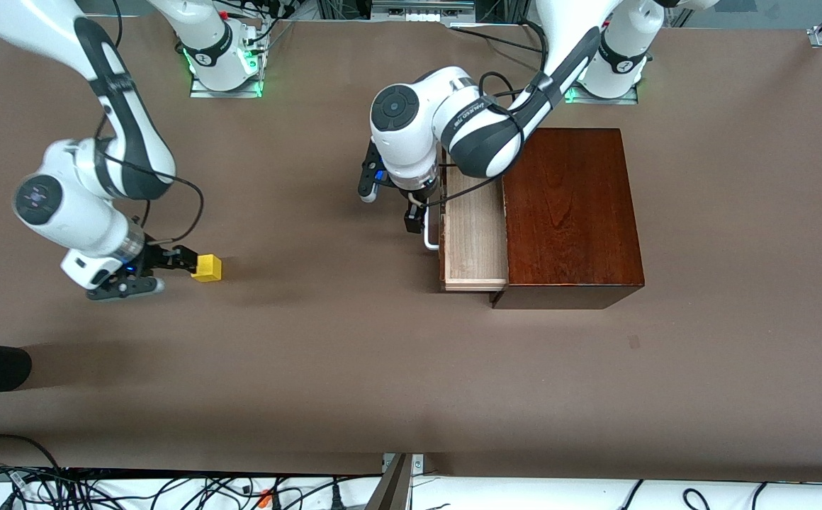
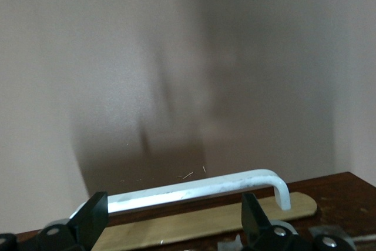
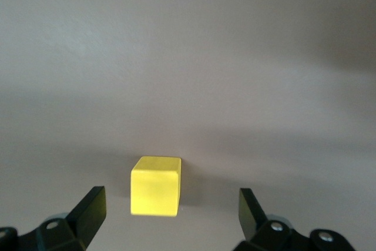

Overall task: Open drawer, take yellow block, close drawer
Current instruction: 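Open the right gripper and withdraw while the left gripper pushes the drawer, then push the drawer into the box with the left gripper until shut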

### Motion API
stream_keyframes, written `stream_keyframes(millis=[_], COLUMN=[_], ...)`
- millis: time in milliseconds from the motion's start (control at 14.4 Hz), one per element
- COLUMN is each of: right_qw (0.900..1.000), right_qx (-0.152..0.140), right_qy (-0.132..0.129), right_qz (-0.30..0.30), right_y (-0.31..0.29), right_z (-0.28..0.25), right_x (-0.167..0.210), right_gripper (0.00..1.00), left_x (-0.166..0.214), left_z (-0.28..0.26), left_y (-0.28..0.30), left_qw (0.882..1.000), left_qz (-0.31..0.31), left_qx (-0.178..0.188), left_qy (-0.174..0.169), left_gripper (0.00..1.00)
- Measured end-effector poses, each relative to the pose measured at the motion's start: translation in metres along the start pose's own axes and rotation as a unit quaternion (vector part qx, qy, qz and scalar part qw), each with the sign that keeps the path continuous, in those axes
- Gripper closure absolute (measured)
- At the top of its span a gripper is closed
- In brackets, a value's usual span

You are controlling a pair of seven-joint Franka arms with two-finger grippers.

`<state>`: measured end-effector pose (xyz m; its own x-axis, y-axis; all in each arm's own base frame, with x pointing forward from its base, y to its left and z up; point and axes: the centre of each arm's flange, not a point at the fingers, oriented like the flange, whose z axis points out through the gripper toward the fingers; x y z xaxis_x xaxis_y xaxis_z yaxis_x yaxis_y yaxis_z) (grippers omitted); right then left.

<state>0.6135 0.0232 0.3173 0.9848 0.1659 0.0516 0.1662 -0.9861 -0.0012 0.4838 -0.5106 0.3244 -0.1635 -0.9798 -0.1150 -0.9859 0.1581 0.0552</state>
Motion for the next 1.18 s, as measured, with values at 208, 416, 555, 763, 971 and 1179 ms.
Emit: stream_keyframes(millis=[208,416,555,763,971,1179], right_qw=[1.0,1.0,1.0,1.0,1.0,0.999], right_qx=[-0.005,-0.014,-0.008,0.002,0.006,0.01], right_qy=[0.014,0.003,-0.01,-0.019,-0.026,-0.035], right_qz=[-0.006,0.0,0.006,0.012,0.016,0.013], right_y=[-0.019,-0.033,-0.035,-0.034,-0.032,-0.036], right_z=[-0.072,-0.151,-0.2,-0.262,-0.28,-0.28], right_x=[-0.001,-0.02,-0.029,-0.033,-0.036,-0.038], right_gripper=[0.0,0.0,0.0,0.0,0.0,0.0], left_x=[-0.003,-0.009,-0.009,-0.01,-0.021,-0.044], left_z=[0.003,0.006,0.006,0.005,0.006,0.006], left_y=[-0.001,-0.002,-0.002,-0.001,-0.004,-0.013], left_qw=[1.0,1.0,1.0,1.0,0.999,0.997], left_qz=[-0.002,-0.005,-0.005,-0.008,-0.016,-0.033], left_qx=[-0.001,-0.008,-0.007,-0.007,-0.017,-0.032], left_qy=[-0.006,-0.02,-0.024,-0.027,-0.041,-0.056], left_gripper=[0.0,0.0,0.0,0.0,0.0,0.0])
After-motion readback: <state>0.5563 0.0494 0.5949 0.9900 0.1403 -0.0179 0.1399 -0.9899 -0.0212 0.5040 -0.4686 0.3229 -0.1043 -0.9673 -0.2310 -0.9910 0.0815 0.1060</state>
